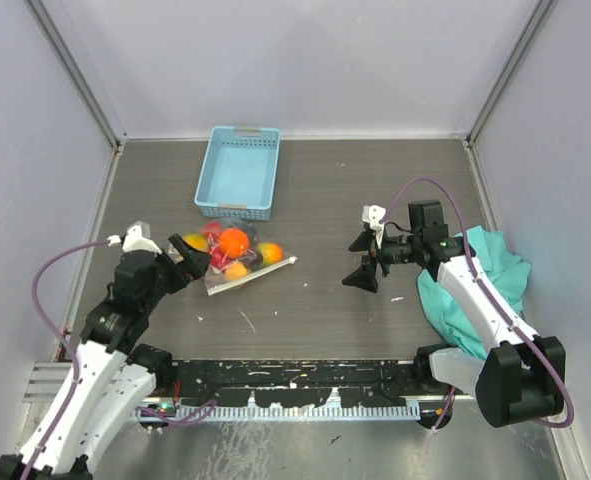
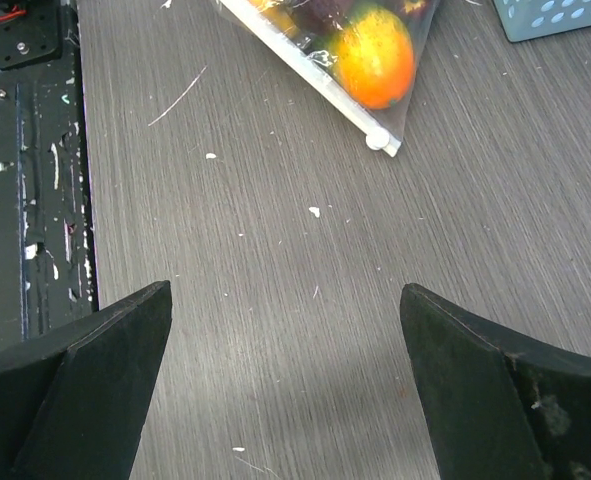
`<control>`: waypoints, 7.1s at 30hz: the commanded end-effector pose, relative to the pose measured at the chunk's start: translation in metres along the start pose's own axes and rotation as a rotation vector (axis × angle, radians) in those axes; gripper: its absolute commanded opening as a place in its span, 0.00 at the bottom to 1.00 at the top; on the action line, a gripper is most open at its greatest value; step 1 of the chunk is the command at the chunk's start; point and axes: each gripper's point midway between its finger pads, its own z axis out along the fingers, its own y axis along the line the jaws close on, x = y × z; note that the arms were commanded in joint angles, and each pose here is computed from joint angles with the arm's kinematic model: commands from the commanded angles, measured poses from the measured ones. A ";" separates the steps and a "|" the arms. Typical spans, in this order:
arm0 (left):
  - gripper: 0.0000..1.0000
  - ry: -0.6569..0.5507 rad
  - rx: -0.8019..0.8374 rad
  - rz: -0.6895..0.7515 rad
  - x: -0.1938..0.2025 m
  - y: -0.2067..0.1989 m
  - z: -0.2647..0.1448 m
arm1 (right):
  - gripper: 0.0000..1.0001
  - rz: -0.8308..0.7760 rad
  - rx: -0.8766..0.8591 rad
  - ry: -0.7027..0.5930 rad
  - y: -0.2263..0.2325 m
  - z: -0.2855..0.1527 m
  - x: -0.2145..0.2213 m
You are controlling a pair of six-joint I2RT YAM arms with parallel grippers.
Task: Open the zip-top bag and remove the fake food
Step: Move the zipper food storage bag to the center of the board, then pick up the zipper food storage bag at the center of the board.
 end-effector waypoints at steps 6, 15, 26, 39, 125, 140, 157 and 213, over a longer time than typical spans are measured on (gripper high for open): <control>0.87 0.055 0.248 0.254 -0.021 -0.059 -0.041 | 1.00 -0.063 0.002 -0.004 -0.004 -0.001 -0.011; 0.75 0.150 0.101 0.689 0.019 -0.094 -0.046 | 1.00 -0.060 0.009 0.014 -0.006 0.000 -0.008; 0.71 0.187 -0.324 1.306 0.047 -0.101 -0.011 | 1.00 -0.050 0.076 0.045 -0.019 -0.005 -0.010; 0.65 0.213 -0.427 1.533 0.086 -0.084 0.033 | 1.00 -0.037 0.135 0.060 -0.030 -0.008 -0.012; 0.00 0.214 0.777 0.669 0.080 -0.195 -0.044 | 0.96 0.047 -0.033 -0.228 -0.002 0.022 -0.059; 0.00 0.219 0.827 0.563 0.079 -0.188 -0.048 | 0.72 0.195 0.010 -0.285 -0.012 0.030 -0.063; 0.00 0.230 0.862 0.523 0.082 -0.192 -0.052 | 0.41 0.227 -0.075 -0.337 0.003 0.031 -0.070; 0.37 0.353 0.814 0.442 0.134 -0.211 0.024 | 0.01 0.041 -0.144 -0.208 0.021 -0.011 -0.083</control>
